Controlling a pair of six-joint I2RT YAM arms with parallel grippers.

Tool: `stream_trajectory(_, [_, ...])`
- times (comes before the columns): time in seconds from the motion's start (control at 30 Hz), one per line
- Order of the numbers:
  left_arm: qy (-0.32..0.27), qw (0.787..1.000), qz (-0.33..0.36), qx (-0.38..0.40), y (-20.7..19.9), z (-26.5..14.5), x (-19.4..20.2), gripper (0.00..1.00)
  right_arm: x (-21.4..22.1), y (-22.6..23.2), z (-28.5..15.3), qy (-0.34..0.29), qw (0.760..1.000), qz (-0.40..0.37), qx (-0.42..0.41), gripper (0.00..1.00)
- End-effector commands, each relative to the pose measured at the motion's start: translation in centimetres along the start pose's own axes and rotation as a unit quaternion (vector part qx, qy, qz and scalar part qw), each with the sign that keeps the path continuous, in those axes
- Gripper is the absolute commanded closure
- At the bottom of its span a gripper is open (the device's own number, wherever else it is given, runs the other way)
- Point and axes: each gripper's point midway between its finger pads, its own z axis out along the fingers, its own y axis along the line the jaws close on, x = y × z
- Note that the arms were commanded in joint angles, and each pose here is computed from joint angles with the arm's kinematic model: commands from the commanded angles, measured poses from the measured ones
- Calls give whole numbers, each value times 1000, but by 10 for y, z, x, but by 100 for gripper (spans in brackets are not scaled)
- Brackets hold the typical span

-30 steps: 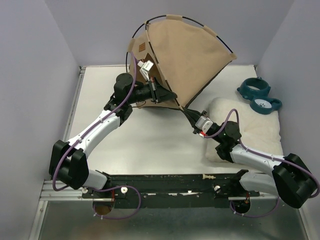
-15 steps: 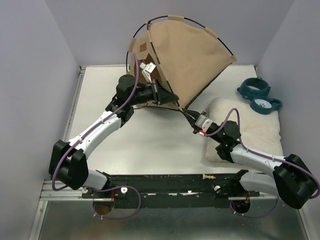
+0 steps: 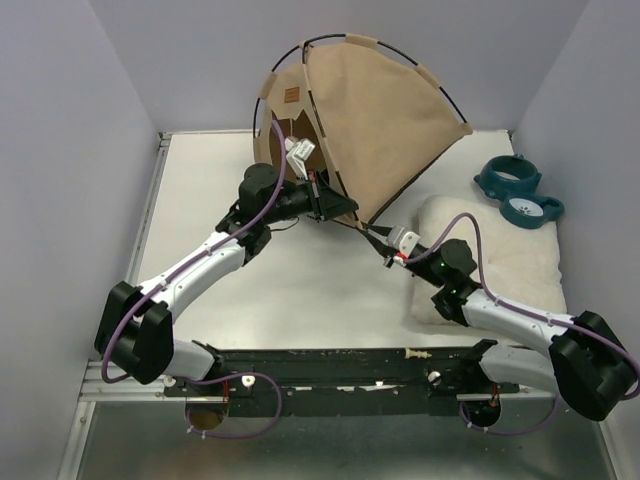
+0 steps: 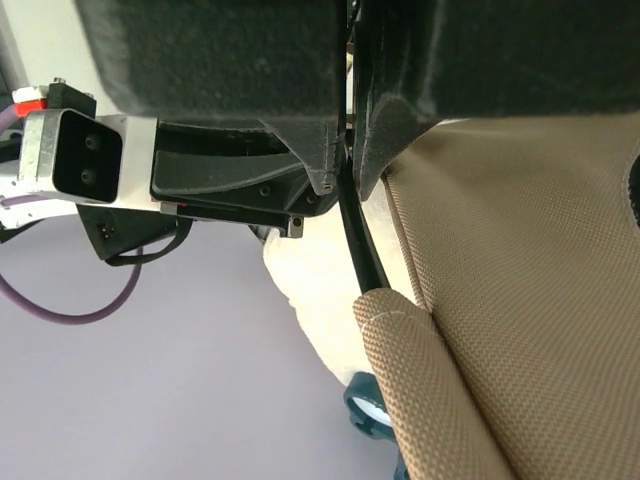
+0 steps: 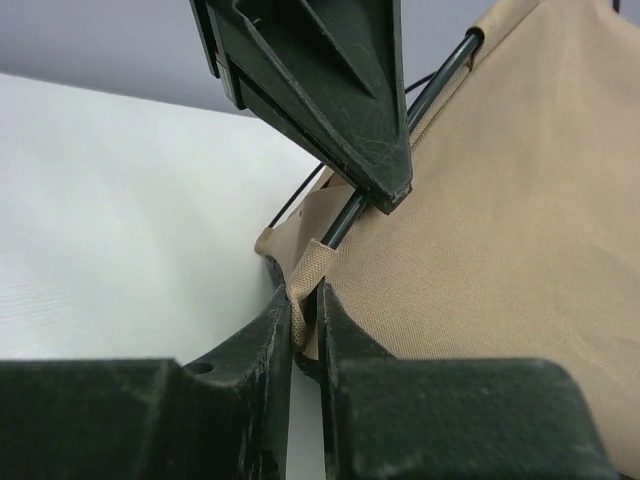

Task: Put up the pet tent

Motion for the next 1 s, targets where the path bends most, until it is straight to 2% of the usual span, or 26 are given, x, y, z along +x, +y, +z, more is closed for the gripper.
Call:
stream_trajectory(0.0, [20,999,30,-7,5,2,22,100,-25,-20,10,-16,999,30,32,77])
stream_trajectory(0.07, [25,998,51,-16,6,4,25,100,-21,-19,7,0,998,48,34,65])
stream_trajectory(0.17, [19,994,70,-85,29,-1,26,100,-16,-18,-4,34,996,72,37,44])
stream_trajectory(0.23, [12,987,64,-150,54,-9,33,100,-15,-10,-16,61,994,85,21,36])
stream_trajectory(0.33, [12,980,72,-188,69,-8,57,99,-21,-6,-33,97,986,134,18,30])
stream_trajectory(0.37, [23,981,76,-178,67,-4,68,89,-22,-9,-38,114,981,153,29,27])
stream_trajectory(0.47, [61,986,97,-117,47,2,91,37,-26,-24,-52,152,968,185,74,25])
stream_trajectory(0.5, [75,985,121,-98,39,0,93,12,-29,-32,-56,157,966,186,92,24])
stream_trajectory(0.53, [82,982,144,-88,30,-4,91,1,-31,-39,-59,161,963,188,108,24])
stream_trajectory(0.63, [101,969,220,-37,0,-23,72,1,-34,-57,-63,173,956,190,145,23])
stream_trajectory(0.73, [127,960,246,50,-33,-55,51,1,-31,-68,-59,191,947,202,159,23])
stream_trajectory(0.8, [119,958,253,65,-42,-72,25,1,-36,-75,-48,188,946,209,159,23])
stream_trajectory(0.83, [104,956,268,57,-42,-78,5,1,-37,-78,-42,188,945,214,159,23])
stream_trajectory(0.9, [61,954,293,-18,-21,-83,-41,1,-41,-84,-24,181,947,221,150,23])
stream_trajectory(0.97, [24,945,320,-69,5,-89,-89,1,-56,-96,-1,145,955,217,144,23])
